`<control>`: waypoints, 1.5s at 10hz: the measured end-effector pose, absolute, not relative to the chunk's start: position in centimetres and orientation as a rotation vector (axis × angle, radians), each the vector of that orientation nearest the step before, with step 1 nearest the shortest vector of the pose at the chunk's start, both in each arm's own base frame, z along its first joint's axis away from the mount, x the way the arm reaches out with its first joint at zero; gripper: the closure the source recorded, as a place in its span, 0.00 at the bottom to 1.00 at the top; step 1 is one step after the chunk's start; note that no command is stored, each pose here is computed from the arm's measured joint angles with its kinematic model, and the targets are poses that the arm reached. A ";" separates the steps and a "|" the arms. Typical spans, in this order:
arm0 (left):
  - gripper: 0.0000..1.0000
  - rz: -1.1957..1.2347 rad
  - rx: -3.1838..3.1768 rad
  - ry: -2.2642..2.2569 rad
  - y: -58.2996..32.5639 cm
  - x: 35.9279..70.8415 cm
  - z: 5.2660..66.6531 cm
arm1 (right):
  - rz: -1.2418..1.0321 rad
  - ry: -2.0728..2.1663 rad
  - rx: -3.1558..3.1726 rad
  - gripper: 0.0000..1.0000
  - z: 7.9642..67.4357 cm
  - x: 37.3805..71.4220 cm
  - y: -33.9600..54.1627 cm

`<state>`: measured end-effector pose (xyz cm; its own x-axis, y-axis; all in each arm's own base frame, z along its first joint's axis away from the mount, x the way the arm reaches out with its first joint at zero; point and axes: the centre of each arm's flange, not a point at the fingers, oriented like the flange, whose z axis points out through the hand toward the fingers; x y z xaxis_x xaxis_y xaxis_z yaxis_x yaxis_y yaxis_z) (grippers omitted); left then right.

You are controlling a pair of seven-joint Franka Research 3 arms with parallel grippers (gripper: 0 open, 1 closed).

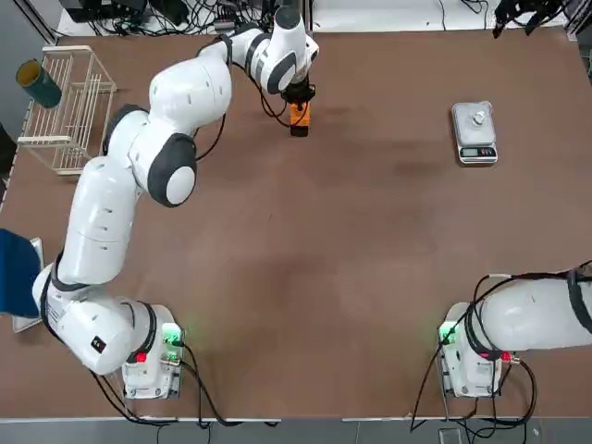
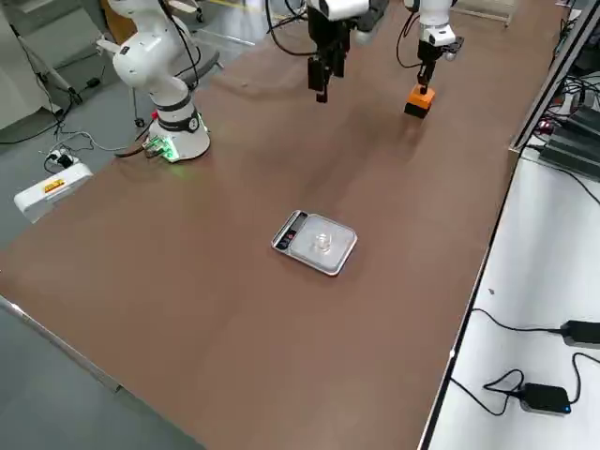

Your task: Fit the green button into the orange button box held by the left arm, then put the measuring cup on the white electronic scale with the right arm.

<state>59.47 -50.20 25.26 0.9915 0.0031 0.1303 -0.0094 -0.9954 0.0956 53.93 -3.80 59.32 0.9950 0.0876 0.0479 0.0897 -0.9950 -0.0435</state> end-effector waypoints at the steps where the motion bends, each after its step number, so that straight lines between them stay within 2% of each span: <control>1: 0.99 0.199 3.039 -0.005 -50.2 59.5 25.3 | -0.073 -0.134 -3.090 0.00 61.3 53.3 -3.2; 3: 0.99 0.199 3.039 -0.005 -50.2 59.5 25.2 | -0.079 -0.131 -3.105 0.00 63.5 52.8 -2.6; 15: 0.99 0.197 3.040 -0.005 -50.2 59.5 25.0 | -0.049 -0.095 -3.129 0.00 62.8 53.3 -2.5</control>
